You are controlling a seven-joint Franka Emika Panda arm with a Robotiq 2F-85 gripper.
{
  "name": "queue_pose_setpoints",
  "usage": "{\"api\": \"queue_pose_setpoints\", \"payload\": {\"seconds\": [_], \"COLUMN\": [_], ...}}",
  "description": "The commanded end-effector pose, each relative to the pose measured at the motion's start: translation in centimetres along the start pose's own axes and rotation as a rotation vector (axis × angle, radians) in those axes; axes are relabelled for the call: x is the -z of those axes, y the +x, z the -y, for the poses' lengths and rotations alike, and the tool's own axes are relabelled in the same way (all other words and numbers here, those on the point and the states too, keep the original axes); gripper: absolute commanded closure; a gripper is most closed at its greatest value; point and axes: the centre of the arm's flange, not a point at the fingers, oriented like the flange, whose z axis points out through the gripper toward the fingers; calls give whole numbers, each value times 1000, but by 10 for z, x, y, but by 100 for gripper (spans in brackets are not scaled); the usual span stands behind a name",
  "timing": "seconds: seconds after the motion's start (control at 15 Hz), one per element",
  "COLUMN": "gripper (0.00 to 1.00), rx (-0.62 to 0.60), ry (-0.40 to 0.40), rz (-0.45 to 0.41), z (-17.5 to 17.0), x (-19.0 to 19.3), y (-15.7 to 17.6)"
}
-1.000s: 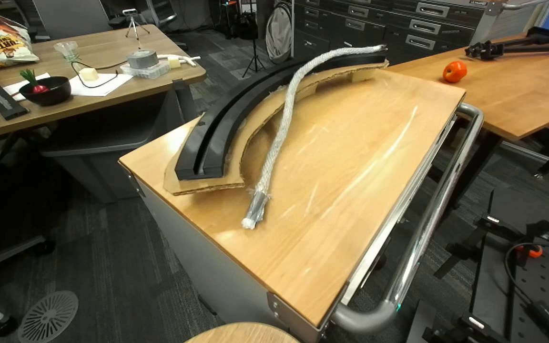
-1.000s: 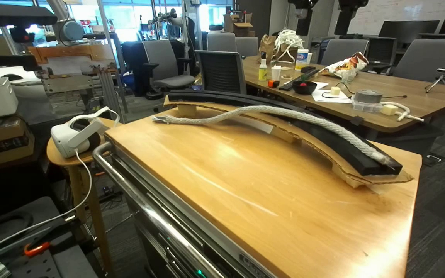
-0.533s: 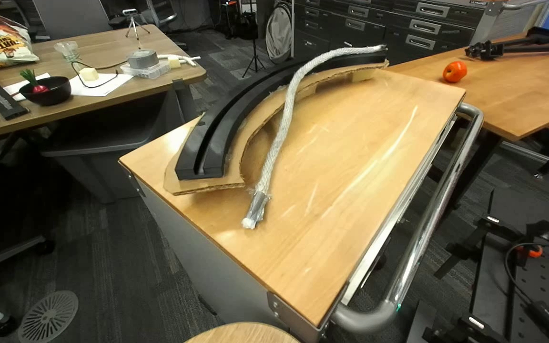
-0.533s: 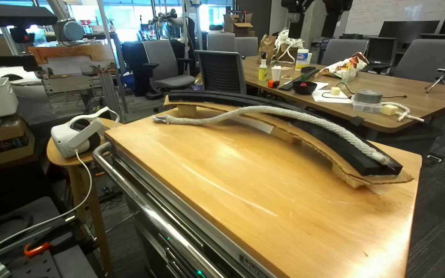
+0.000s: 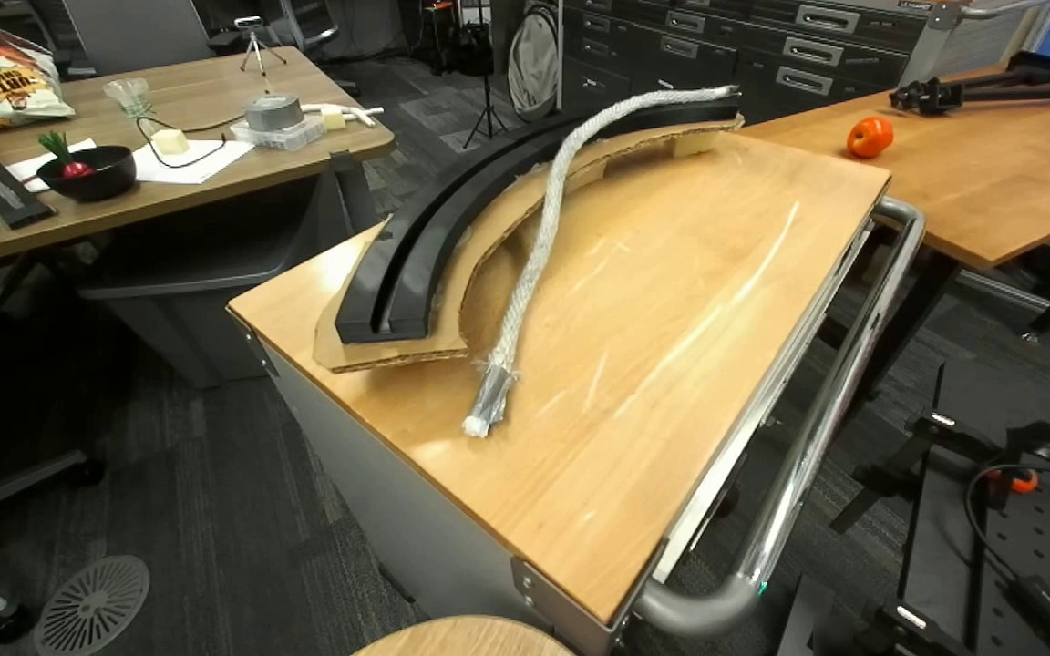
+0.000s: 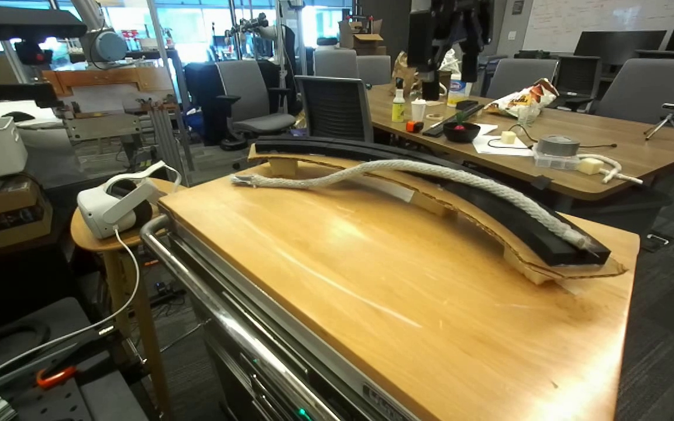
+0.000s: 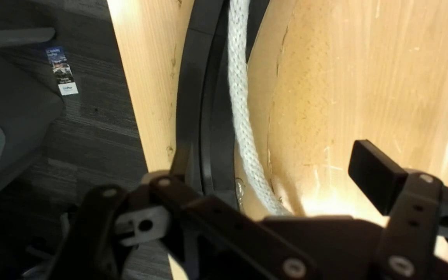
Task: Put the white rope on the black board
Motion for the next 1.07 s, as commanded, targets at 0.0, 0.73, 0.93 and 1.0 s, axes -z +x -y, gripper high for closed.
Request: {"api": "queue_pose_setpoints", "payload": {"seconds": [0.0,0.73,0.93,1.0], "gripper": [0,0,0,0], "rx": [196,411,414,419], "ry": [6,70,65,68], "rz": [15,-221,-220,-228], "z": [66,120,125,122], "x": [-19,-64,-64,-66], "y": [29,91,92,93]}}
